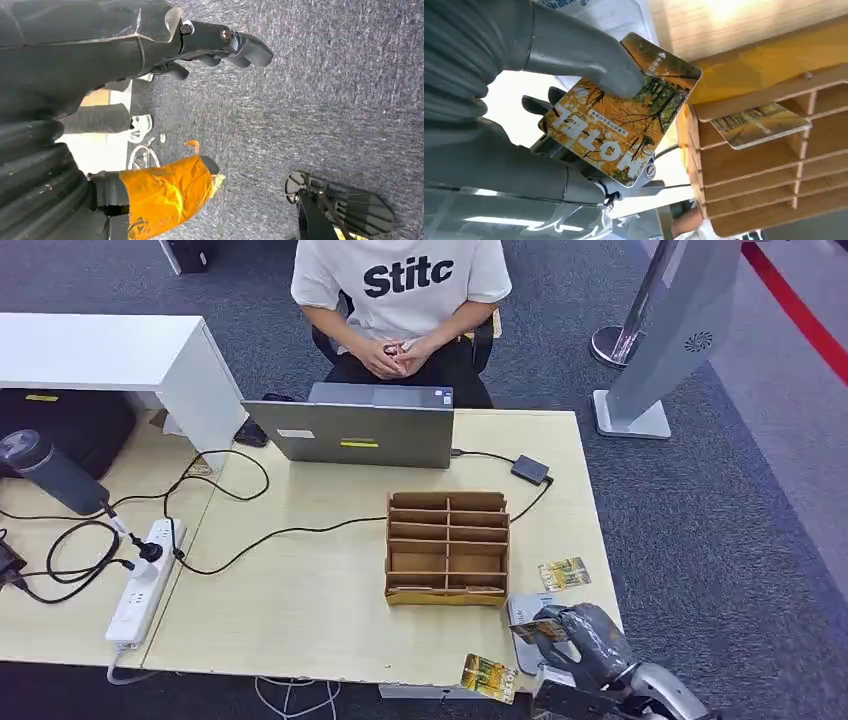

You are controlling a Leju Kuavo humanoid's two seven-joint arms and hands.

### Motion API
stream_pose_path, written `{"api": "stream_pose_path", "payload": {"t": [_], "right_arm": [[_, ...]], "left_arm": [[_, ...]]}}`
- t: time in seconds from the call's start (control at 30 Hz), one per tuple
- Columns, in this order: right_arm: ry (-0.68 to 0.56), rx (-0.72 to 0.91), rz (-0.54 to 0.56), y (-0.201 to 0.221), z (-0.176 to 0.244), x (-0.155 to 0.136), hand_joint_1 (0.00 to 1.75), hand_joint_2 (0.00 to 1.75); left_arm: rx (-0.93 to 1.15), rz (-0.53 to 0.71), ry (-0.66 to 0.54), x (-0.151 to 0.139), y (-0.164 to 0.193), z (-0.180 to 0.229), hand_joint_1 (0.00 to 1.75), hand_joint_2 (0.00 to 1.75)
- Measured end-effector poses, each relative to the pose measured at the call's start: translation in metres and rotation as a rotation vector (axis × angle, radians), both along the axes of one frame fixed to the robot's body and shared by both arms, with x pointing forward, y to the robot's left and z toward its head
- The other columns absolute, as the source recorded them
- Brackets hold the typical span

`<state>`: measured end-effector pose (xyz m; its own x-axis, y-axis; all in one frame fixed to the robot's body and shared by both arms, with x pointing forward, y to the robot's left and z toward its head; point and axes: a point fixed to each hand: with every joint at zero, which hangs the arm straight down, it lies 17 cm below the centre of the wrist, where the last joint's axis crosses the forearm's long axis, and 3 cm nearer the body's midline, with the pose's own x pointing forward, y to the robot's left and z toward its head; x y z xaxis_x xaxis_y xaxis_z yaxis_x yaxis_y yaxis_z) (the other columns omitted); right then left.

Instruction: Pass the card to the sensor for recognition and then transmit it.

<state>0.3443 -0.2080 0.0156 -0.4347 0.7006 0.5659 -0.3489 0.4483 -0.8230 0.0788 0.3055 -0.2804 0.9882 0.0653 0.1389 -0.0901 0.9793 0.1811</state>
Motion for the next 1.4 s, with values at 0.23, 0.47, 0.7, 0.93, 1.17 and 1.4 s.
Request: {"api": "stream_pose_path", "payload": {"t": [0.23, 0.47, 0.7, 0.93, 1.17, 1.4], "right_arm": [[-0.107, 0.072, 0.014, 0.002, 0.044, 0.01, 1.75, 1.75], [-0.149, 0.08, 0.009, 0.0, 0.061, 0.015, 1.75, 1.75], [-0.169, 0.083, 0.015, 0.001, 0.067, 0.015, 1.75, 1.75], [-0.334, 0.091, 0.059, 0.014, 0.132, 0.044, 1.75, 1.75], [-0.481, 0.019, -0.003, 0.06, 0.25, 0.144, 1.75, 1.75], [-0.483, 0.007, -0.065, 0.127, 0.329, 0.226, 1.75, 1.75]], "left_arm": [[0.001, 0.001, 0.006, -0.001, 0.0, 0.0, 0.0, 1.75], [0.001, 0.001, 0.006, -0.001, 0.0, 0.0, 0.0, 1.75], [0.0, 0.0, 0.006, -0.001, 0.0, 0.0, 0.0, 1.75], [0.003, -0.019, 0.007, 0.0, 0.0, 0.0, 0.0, 1.75], [-0.007, -0.131, -0.007, 0.011, -0.006, 0.001, 0.0, 1.75], [-0.017, -0.239, -0.023, 0.034, -0.018, 0.005, 0.0, 1.75]]}}
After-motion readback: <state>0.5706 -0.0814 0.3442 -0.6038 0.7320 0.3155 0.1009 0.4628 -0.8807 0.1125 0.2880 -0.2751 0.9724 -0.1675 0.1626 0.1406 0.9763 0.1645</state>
